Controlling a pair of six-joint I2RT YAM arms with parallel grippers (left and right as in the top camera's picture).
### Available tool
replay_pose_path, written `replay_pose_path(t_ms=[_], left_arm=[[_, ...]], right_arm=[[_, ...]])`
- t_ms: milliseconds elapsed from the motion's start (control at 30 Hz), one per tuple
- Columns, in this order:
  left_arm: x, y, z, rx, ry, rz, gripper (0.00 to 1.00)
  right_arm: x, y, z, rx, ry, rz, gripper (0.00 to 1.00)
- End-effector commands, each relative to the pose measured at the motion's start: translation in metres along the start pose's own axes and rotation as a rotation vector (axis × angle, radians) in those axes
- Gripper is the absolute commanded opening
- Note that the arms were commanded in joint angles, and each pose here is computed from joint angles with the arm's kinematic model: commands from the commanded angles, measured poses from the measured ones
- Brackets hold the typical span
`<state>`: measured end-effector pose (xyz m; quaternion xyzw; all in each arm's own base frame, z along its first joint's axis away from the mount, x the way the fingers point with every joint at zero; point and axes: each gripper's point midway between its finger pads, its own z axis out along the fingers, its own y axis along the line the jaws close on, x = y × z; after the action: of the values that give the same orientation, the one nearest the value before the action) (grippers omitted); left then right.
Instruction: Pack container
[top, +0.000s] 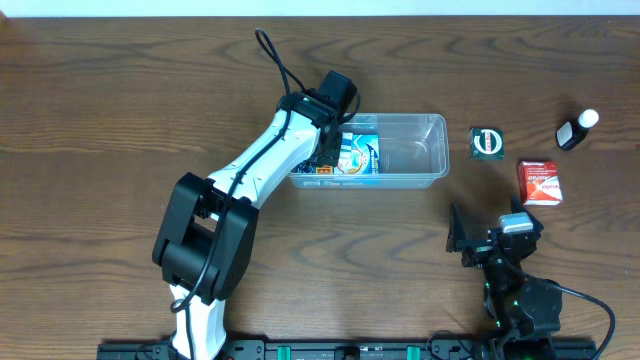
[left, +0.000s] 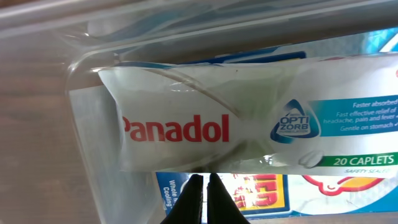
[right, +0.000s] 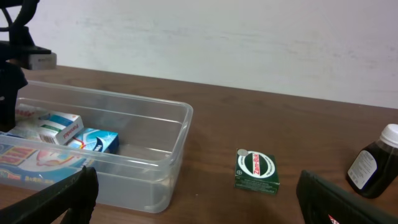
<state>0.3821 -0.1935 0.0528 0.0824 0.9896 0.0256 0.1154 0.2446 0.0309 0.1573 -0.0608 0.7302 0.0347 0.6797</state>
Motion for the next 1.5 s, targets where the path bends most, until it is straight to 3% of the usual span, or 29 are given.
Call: replay_pose_path(t_ms=[0, 433, 667, 800, 833, 867, 900, 1033, 1233, 1467], left_arm=[[0.003, 0.005, 0.005, -0.034, 0.004, 0.021, 0.06], [-0.017, 0.003, -0.025, 0.000, -0.090, 0.004, 0.06], [-0.024, 0.007, -0.094, 0.072, -0.214, -0.018, 0.05], [-0.034, 0.037, -0.138, 0.029, -0.336, -0.075, 0.07], [-0.036, 0.052, -0.148, -0.008, -0.367, -0.101, 0.11], [-0.038, 0.073, -0.159, -0.061, -0.400, -0.138, 0.28], [-0.039, 0.087, -0.165, -0.094, -0.416, -0.164, 0.36], [-0.033, 0.157, -0.181, -0.236, -0.439, -0.298, 0.98], [-0.006, 0.253, -0.180, -0.411, -0.368, -0.492, 0.98], [0.012, 0.303, -0.181, -0.470, -0.341, -0.615, 0.98]], right_arm=[[0.001, 0.000, 0.000, -0.001, 0.001, -0.005, 0.99], [0.001, 0.000, 0.000, -0.001, 0.001, -0.005, 0.99], [0.001, 0.000, 0.000, -0.001, 0.001, -0.005, 0.99], [0.001, 0.000, 0.000, -0.001, 0.001, -0.005, 0.99], [0.001, 0.000, 0.000, -0.001, 0.001, -0.005, 0.99], [0.001, 0.000, 0.000, -0.001, 0.001, -0.005, 0.99], [0.001, 0.000, 0.000, -0.001, 0.001, -0.005, 0.99], [0.001, 0.000, 0.000, -0.001, 0.001, -0.005, 0.99], [0.001, 0.000, 0.000, -0.001, 0.001, -0.005, 0.99], [0.001, 0.000, 0.000, -0.001, 0.001, -0.005, 0.99]])
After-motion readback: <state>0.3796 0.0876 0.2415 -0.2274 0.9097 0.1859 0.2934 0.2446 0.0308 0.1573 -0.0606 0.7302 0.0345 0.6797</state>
